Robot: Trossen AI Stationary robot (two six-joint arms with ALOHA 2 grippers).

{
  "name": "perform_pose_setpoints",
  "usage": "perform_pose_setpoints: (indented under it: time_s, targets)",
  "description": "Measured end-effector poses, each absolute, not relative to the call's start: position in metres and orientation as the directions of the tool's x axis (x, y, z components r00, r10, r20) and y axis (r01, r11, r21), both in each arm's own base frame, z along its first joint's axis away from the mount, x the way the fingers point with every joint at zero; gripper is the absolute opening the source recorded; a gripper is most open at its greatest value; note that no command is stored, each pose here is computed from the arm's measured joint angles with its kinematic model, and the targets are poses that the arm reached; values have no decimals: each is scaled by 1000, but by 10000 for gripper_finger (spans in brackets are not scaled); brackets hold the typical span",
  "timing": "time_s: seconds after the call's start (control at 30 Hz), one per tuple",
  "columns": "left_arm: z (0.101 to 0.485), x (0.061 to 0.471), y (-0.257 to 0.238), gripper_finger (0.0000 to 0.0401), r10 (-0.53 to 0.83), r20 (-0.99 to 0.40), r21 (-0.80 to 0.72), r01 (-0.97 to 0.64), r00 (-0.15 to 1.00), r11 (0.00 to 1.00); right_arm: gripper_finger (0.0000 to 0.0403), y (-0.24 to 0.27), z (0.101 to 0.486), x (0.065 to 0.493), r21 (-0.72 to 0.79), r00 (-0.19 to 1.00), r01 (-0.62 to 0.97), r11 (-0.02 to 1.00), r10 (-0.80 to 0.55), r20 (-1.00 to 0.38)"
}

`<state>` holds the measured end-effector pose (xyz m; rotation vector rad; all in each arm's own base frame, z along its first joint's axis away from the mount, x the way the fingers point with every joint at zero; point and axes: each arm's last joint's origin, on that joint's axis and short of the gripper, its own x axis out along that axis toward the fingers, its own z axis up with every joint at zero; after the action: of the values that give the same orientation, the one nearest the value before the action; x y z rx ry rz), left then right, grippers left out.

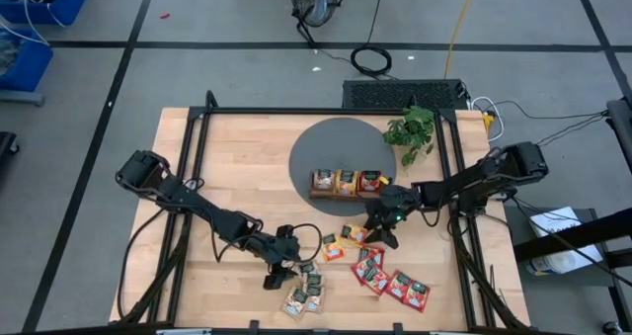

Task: Pick & Place Tea
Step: Put the brown tea bag into the left section of the wooden organiser

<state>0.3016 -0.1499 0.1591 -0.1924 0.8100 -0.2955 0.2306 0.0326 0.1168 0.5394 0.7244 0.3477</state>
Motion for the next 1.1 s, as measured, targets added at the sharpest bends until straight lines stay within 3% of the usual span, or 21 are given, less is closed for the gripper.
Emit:
perform_pose_setpoints:
  time_s: [0.13, 0.4, 0.7, 1.1]
  targets:
    - [159, 301, -150, 214, -331, -686, -300, 162, 648, 940, 207, 31, 130, 227, 540, 723, -158, 827, 469, -507]
    - [160, 302, -150, 214, -326, -678, -337, 115, 659, 934, 205, 39, 152, 218, 295, 825, -152, 943, 286, -487]
    - [151, 306, -155, 214, -337, -661, -394, 72, 670, 916, 204, 72, 146, 225, 237, 865, -197, 951, 282, -415]
    - [153, 300, -175, 214, -394, -623, -398, 160, 676, 903, 203, 129, 134, 278, 374, 696, -463, 804, 591, -409]
